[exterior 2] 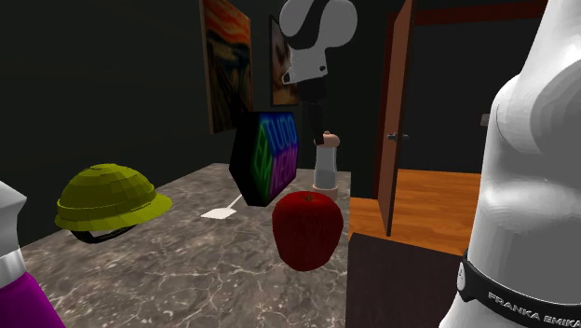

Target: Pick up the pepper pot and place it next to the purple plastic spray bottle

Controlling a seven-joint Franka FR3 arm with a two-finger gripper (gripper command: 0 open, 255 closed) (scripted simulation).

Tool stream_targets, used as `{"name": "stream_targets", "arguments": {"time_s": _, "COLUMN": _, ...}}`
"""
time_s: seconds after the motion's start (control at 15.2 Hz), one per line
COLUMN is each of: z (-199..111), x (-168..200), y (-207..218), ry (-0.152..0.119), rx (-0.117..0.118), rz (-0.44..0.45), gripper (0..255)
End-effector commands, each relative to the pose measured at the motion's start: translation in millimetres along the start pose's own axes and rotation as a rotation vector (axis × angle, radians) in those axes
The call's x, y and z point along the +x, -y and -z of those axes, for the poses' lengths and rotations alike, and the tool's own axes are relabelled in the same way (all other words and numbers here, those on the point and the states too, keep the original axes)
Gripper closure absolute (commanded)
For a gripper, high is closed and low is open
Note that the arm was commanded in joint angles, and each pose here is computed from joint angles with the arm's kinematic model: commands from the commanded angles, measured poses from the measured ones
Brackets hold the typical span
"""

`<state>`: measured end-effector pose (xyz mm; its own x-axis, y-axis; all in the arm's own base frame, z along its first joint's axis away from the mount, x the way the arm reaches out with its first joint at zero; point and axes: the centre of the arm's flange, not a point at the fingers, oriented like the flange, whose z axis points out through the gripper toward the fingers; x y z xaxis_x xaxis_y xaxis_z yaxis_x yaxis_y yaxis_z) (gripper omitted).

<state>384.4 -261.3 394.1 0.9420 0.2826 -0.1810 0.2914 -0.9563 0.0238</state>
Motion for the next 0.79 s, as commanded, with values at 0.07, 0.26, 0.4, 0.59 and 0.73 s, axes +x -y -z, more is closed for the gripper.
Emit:
{"name": "stream_targets", "arguments": {"time_s": 0.07, "z": -0.6, "x": -0.1, "y": 0.0, "ry": 0.0, "rx": 0.0, "rz": 0.0, "gripper": 0}}
{"name": "stream_targets", "arguments": {"time_s": 0.26, "z": -0.6, "x": -0.1, "y": 0.0, "ry": 0.0, "rx": 0.0, "rz": 0.0, "gripper": 255}}
{"name": "stream_targets", "arguments": {"time_s": 0.4, "z": -0.6, "x": -0.2, "y": 0.0, "ry": 0.0, "rx": 0.0, "rz": 0.0, "gripper": 255}}
{"name": "stream_targets", "arguments": {"time_s": 0.59, "z": -0.5, "x": -0.2, "y": 0.0, "ry": 0.0, "rx": 0.0, "rz": 0.0, "gripper": 255}}
{"name": "stream_targets", "arguments": {"time_s": 0.73, "z": -0.5, "x": -0.3, "y": 0.0, "ry": 0.0, "rx": 0.0, "rz": 0.0, "gripper": 255}}
